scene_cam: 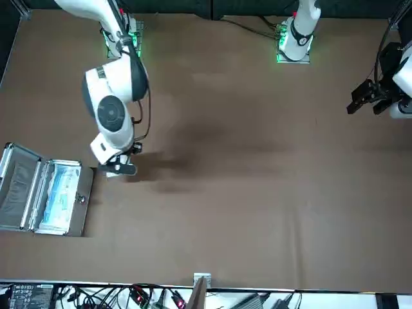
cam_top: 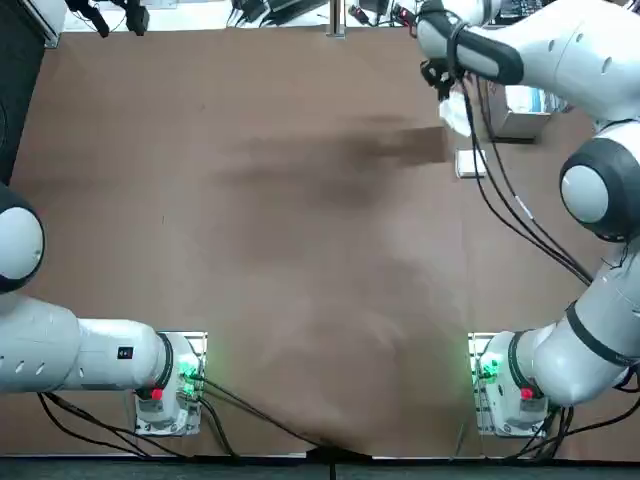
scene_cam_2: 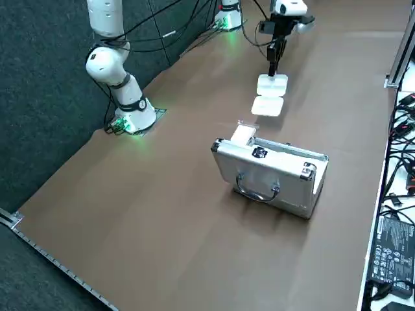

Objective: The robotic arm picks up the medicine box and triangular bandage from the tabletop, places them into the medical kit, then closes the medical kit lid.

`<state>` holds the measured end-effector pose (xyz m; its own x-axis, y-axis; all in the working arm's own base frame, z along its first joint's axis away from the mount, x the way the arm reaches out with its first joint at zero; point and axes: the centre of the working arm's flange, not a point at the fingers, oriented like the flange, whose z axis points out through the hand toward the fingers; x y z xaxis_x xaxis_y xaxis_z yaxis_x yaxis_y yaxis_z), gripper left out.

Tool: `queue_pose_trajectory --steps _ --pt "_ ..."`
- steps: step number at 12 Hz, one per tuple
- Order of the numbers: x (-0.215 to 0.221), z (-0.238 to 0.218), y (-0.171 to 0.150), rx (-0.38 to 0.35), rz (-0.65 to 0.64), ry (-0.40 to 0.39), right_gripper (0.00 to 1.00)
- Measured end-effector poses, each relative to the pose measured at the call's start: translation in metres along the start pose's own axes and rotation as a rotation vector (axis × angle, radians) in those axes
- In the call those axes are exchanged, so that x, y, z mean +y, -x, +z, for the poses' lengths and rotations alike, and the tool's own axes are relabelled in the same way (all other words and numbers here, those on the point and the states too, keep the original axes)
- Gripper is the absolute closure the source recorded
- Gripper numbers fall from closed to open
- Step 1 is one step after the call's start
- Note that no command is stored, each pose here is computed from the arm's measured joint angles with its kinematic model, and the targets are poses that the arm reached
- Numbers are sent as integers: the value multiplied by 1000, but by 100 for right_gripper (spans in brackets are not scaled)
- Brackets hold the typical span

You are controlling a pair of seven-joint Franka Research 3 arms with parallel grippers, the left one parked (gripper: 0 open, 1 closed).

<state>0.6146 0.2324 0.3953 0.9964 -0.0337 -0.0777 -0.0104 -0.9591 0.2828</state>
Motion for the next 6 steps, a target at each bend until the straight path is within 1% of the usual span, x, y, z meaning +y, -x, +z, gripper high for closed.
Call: queue_pose_trajectory --steps 3,5,6 --pt "41 -21 -18 21 -139 25 99" --pt "63 -22 -27 26 -249 41 99" --pt "75 -20 -31 26 -311 64 99"
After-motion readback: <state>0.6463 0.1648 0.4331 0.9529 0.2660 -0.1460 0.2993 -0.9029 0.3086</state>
